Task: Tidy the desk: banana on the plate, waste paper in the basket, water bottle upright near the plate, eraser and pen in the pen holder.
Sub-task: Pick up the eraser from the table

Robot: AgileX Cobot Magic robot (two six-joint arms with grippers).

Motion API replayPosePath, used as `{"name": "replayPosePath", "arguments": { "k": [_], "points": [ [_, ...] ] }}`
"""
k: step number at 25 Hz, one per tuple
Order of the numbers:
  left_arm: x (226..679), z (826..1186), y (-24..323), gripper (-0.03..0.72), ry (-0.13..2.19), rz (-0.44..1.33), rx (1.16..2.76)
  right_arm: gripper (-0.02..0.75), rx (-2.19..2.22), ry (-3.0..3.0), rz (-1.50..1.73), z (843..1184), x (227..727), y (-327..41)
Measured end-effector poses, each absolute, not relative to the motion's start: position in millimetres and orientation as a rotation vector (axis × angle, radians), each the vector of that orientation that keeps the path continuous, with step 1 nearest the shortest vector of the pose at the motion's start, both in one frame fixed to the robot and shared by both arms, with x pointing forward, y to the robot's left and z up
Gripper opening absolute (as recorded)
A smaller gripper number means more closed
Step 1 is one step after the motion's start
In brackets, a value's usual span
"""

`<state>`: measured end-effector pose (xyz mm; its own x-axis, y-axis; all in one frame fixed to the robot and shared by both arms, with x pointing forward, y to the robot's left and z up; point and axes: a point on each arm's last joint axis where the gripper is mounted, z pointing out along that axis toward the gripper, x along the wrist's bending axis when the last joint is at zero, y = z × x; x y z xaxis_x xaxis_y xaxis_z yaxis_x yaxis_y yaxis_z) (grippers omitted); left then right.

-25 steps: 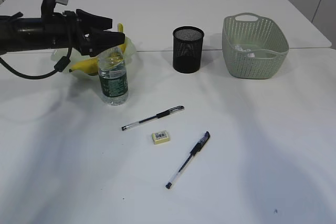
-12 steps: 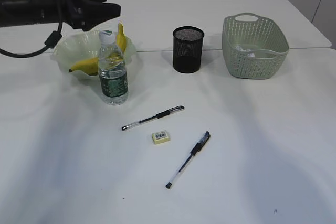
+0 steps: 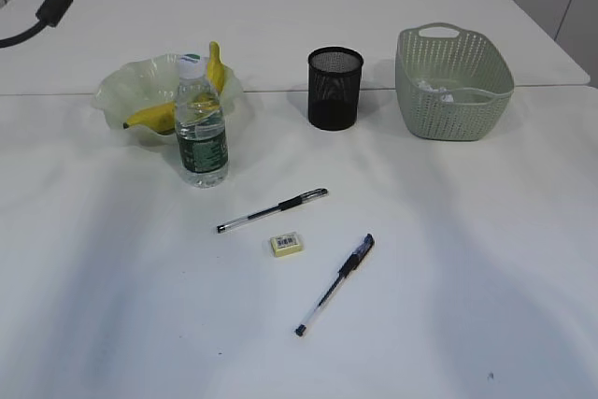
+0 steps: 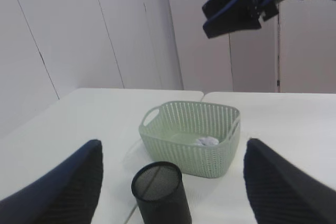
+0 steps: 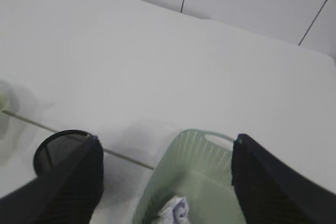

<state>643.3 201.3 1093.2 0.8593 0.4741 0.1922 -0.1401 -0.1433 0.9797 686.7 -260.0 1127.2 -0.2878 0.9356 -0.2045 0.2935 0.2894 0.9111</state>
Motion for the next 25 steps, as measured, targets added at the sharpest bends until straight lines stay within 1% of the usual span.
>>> {"name": "replayPosePath", "arguments": {
  "k": [4, 8, 12, 13, 21, 25],
  "points": [
    [636, 1107, 202, 0.58, 0.254, 0.552, 1.619, 0.573, 1.155, 1.816, 1.037, 1123, 684, -256],
    [626, 1124, 202, 0.554, 0.241, 0.562, 1.603, 0.573, 1.157, 1.805, 1.042, 1124, 684, -257],
    [616, 1140, 202, 0.548, 0.215, 0.582, 1.59, 0.573, 1.153, 1.763, 1.049, 1126, 686, -258],
    [615, 1142, 203, 0.544, 0.218, 0.581, 1.589, 0.589, 1.159, 1.763, 1.055, 1126, 686, -258],
    [606, 1153, 203, 0.484, 0.22, 0.568, 1.584, 0.579, 1.202, 1.943, 1.057, 1115, 678, -250],
    [605, 1154, 203, 0.457, 0.222, 0.561, 1.571, 0.577, 1.226, 1.961, 1.083, 1116, 675, -248]
  ]
}}
